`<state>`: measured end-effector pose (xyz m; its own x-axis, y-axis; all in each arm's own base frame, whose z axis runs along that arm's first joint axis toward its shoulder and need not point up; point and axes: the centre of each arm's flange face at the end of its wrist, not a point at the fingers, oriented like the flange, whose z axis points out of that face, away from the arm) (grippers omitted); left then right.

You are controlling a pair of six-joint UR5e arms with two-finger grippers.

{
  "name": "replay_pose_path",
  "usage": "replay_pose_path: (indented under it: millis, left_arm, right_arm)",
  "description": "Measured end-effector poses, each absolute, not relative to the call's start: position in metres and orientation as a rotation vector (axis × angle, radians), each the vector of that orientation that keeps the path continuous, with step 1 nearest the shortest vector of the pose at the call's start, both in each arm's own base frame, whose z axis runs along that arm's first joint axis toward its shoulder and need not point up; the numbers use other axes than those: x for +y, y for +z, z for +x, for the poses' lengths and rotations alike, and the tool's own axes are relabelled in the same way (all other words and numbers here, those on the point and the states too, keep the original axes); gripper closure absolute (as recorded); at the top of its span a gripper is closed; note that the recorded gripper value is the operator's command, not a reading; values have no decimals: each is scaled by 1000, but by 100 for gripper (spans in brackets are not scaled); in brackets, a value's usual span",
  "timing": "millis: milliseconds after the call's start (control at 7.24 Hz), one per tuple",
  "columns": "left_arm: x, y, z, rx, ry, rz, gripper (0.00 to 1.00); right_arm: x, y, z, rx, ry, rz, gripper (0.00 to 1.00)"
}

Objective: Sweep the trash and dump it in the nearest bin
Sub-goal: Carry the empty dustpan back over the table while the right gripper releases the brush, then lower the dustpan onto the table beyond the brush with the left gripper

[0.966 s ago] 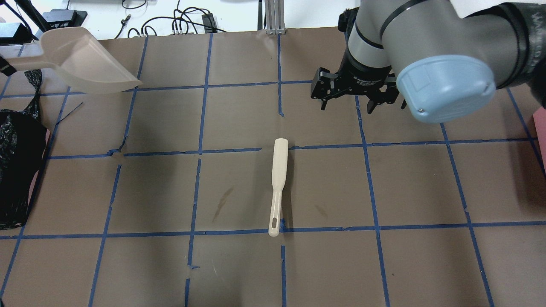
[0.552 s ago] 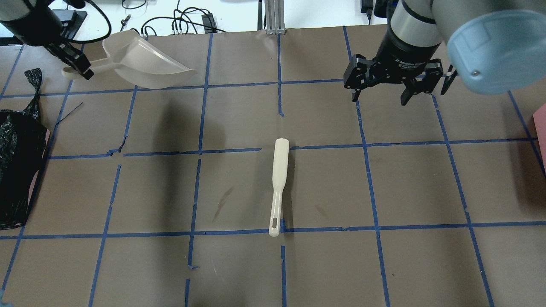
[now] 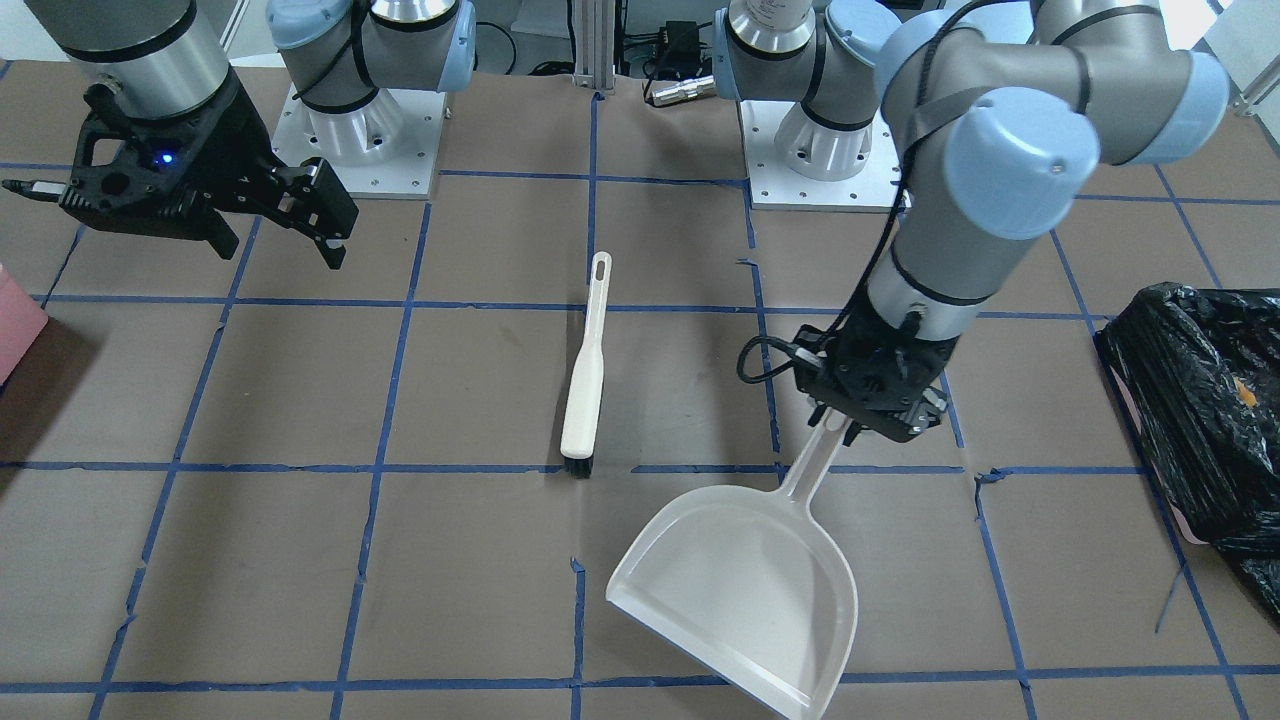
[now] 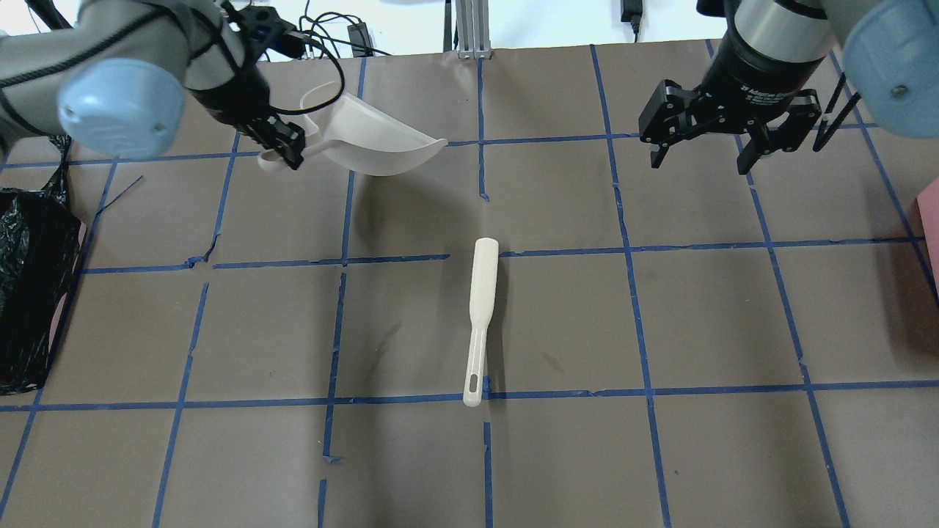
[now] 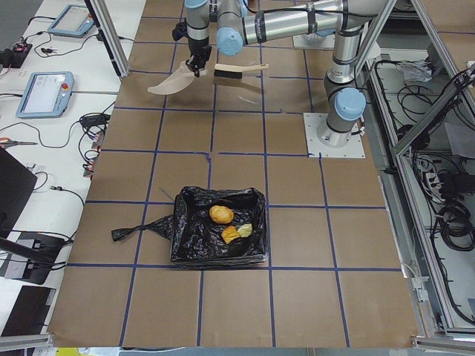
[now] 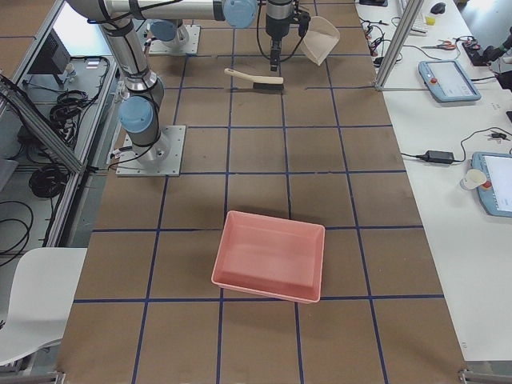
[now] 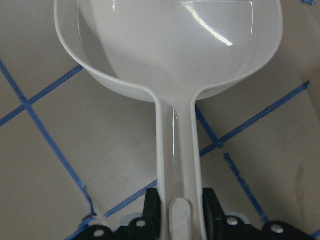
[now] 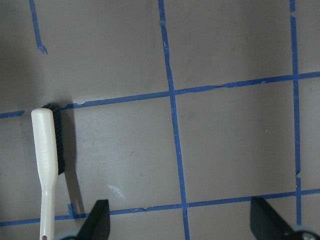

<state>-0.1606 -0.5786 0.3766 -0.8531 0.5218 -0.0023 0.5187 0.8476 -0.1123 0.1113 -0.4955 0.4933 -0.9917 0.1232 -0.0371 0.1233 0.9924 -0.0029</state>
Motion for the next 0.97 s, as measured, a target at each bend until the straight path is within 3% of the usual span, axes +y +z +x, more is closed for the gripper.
replay_pose_path:
  millis: [966]
  left_arm:
    - [-565, 305, -307, -2981, 315, -195, 100]
  right_arm:
    - [-493, 502, 105, 3092, -27, 183, 0]
